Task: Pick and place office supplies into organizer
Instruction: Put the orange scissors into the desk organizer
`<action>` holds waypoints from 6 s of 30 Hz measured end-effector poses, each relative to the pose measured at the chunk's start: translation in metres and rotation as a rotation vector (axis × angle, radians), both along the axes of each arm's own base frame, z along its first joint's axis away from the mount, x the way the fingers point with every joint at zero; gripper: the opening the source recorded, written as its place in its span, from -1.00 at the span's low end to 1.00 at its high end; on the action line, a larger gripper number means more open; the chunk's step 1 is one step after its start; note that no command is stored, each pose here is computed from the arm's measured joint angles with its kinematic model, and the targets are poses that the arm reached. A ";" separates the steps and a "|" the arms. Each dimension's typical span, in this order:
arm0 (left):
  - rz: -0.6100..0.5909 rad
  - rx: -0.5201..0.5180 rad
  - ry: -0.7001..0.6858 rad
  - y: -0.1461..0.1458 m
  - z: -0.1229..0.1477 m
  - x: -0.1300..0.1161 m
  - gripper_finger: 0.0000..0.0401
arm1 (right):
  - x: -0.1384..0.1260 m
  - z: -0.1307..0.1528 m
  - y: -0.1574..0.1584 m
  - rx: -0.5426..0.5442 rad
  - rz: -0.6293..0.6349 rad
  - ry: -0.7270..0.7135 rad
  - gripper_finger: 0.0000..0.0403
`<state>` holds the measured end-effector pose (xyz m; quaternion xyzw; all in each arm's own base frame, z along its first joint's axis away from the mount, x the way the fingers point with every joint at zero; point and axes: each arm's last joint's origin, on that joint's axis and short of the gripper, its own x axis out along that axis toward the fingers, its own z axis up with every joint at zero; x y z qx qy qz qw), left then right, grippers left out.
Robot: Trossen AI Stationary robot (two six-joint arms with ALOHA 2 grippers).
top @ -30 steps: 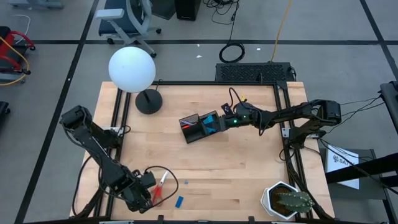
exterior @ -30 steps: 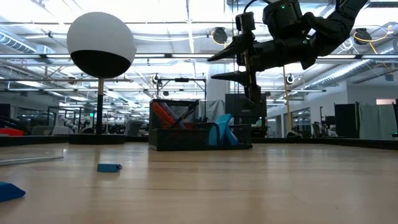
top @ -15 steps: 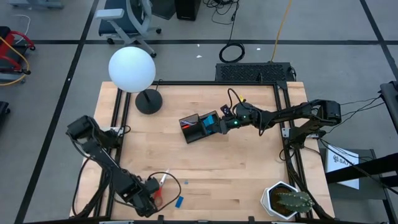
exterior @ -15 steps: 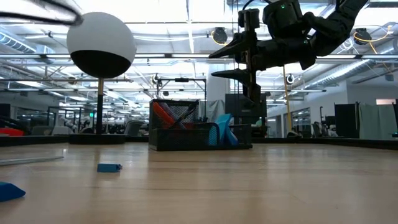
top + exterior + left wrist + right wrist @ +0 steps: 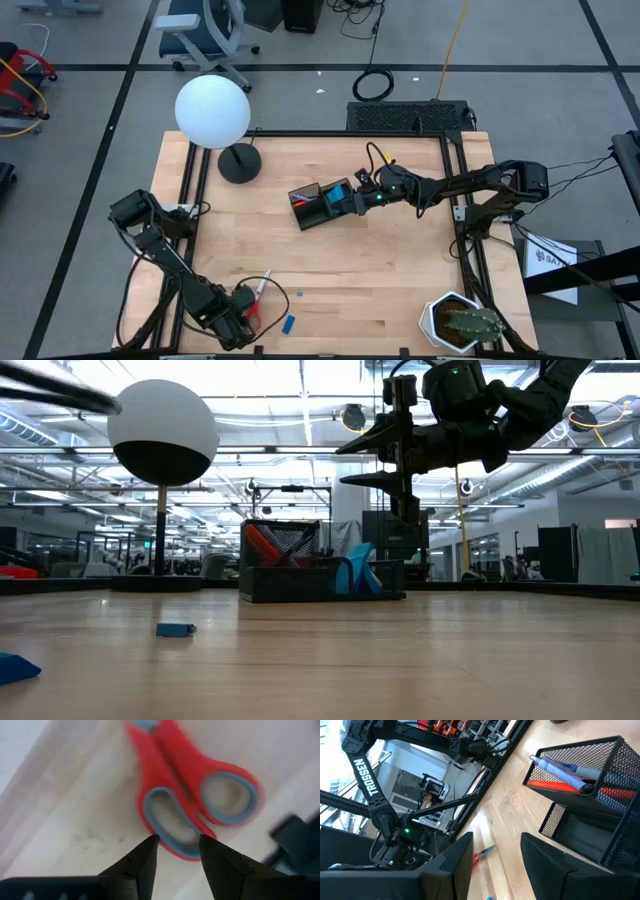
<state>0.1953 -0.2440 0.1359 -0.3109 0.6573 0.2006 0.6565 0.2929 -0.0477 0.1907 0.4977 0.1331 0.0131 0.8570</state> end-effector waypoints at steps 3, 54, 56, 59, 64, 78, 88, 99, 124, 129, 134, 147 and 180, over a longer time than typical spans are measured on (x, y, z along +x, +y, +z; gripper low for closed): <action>0.110 0.040 0.070 0.005 -0.004 -0.004 -0.22 | 0.000 0.000 0.000 0.000 0.000 0.000 -0.23; 0.146 -0.002 -0.190 0.021 0.044 0.003 -0.90 | -0.003 0.018 -0.020 -0.085 0.042 -0.193 -0.23; 0.162 -0.007 -0.197 0.025 0.050 0.002 -0.90 | -0.003 0.024 -0.022 -0.111 0.069 -0.261 -0.23; 0.177 -0.039 -0.218 0.031 0.063 0.002 -0.90 | -0.002 0.033 -0.024 -0.141 0.105 -0.322 -0.23; 0.218 -0.074 -0.279 0.044 0.083 0.002 -0.90 | 0.010 0.061 -0.023 -0.233 0.206 -0.412 -0.23; 0.344 -0.143 -0.495 0.095 0.142 -0.004 -0.90 | 0.050 0.185 0.003 -0.835 0.422 -0.309 -0.23; 0.468 -0.164 -0.633 0.137 0.170 -0.007 -0.90 | 0.030 0.248 0.048 -1.663 0.308 0.054 -0.23; 0.485 -0.247 -0.791 0.178 0.188 0.020 -0.90 | 0.024 0.250 0.106 -2.211 0.390 0.187 -0.23; 0.488 -0.267 -0.858 0.202 0.191 0.036 -0.90 | 0.063 0.186 0.133 -2.363 0.516 0.092 -0.23; 0.483 -0.281 -0.853 0.201 0.188 0.041 -0.90 | 0.076 0.171 0.137 -2.367 0.556 0.075 -0.23; 0.471 -0.293 -0.849 0.199 0.187 0.044 -0.90 | 0.084 0.159 0.135 -2.373 0.596 0.103 -0.23; 0.463 -0.296 -0.859 0.197 0.187 0.045 -0.90 | 0.089 0.159 0.117 -2.278 0.619 0.003 -0.24; 0.474 -0.071 -0.866 0.209 0.195 0.014 -0.23 | 0.091 0.150 0.105 -1.969 0.500 0.176 -0.86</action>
